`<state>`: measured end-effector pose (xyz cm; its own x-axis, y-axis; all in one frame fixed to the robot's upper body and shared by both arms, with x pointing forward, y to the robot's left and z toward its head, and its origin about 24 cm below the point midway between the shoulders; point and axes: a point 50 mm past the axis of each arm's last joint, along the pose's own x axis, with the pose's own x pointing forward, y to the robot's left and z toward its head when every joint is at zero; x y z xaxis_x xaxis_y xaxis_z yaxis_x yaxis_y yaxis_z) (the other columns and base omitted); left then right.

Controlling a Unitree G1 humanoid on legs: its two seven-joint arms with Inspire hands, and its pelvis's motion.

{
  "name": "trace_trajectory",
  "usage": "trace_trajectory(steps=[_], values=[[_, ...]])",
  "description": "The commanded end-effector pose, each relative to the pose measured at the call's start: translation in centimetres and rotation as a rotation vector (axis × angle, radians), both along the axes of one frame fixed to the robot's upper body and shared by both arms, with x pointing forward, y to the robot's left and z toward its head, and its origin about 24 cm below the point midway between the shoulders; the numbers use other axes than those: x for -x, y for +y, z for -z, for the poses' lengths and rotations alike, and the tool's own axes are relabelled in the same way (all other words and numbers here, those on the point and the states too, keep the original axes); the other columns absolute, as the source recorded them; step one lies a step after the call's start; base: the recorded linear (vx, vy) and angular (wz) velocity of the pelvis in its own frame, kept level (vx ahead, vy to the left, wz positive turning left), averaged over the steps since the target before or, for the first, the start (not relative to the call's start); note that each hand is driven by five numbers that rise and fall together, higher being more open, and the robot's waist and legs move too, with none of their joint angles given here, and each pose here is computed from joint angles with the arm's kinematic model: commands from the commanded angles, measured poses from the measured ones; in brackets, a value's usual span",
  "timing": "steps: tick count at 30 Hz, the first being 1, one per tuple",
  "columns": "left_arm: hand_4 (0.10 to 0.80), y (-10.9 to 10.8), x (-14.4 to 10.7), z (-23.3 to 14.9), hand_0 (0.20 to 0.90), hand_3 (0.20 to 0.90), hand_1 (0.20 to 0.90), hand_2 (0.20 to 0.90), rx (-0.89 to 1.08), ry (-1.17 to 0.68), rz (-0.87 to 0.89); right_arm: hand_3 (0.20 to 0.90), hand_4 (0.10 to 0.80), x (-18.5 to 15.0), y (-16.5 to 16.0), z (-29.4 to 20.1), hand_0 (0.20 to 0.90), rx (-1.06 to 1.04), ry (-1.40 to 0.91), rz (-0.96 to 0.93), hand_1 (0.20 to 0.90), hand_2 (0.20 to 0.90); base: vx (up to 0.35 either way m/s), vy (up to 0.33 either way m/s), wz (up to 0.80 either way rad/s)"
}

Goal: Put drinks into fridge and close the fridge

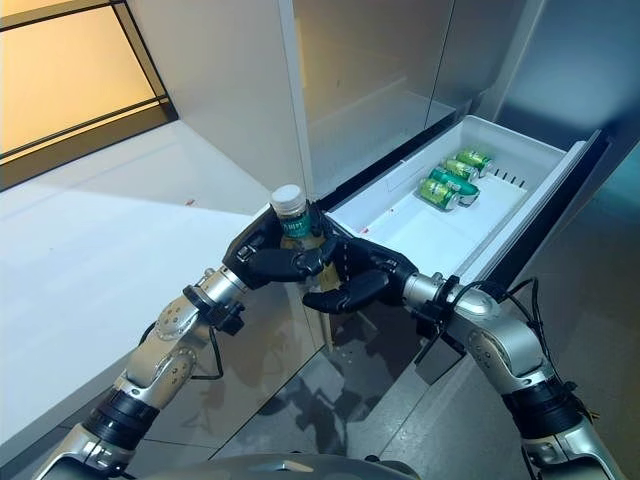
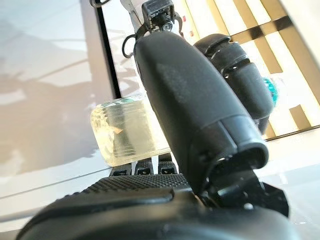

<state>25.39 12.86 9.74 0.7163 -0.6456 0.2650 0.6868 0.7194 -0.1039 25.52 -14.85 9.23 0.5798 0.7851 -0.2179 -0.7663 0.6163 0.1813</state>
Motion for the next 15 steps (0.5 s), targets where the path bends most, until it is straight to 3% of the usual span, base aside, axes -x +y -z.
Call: trace_trajectory(steps=[1, 15], values=[[0.1, -1.7, -0.9, -8.0, 0.3, 0.2, 0.3, 0.3, 0.327, -0.369, 0.082, 0.219, 0.119, 0.7, 4.6, -3.5, 0.316, -0.159, -0.108, -0.295, 0.316, 0.316, 0.0, 0.0, 0.0], [0.1, -5.0, 0.3, -7.6, 0.3, 0.2, 0.3, 0.3, 0.509, -0.252, 0.357, 0.2, 0.1, 1.6, 7.3, -2.8, 0.3, -0.189, -0.065, -0.403, 0.3, 0.3, 0.0, 0.0, 0.0]])
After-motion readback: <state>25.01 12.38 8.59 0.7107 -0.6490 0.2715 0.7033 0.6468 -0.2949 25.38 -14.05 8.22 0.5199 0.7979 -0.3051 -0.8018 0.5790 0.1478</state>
